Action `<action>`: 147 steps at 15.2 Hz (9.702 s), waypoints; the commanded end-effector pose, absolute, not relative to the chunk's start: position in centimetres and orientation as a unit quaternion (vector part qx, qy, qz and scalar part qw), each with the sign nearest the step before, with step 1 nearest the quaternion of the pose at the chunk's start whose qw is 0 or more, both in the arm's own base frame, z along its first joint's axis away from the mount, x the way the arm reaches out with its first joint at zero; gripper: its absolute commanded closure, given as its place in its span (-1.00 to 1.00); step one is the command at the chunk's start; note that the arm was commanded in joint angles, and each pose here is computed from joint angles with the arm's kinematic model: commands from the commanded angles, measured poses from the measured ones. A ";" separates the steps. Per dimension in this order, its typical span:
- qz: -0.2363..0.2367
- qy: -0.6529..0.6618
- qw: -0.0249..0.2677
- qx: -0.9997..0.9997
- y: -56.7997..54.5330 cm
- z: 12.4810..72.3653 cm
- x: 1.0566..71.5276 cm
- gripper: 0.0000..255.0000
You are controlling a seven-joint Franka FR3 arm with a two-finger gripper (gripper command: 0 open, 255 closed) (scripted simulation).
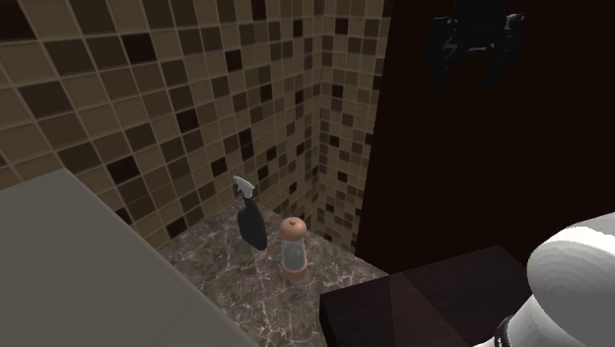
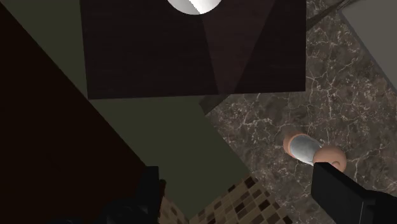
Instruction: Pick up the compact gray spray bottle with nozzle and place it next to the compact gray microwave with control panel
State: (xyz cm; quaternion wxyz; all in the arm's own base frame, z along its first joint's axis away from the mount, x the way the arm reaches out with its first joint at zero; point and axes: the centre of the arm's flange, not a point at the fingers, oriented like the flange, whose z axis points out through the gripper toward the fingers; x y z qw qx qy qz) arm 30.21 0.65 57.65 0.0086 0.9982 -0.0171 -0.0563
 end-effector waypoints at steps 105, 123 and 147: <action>0.018 0.216 -0.035 0.975 34.6 48.4 50.2 1.00; 0.018 0.216 -0.035 0.975 34.6 57.9 50.2 1.00; 0.018 0.216 -0.035 0.975 36.3 69.1 48.2 1.00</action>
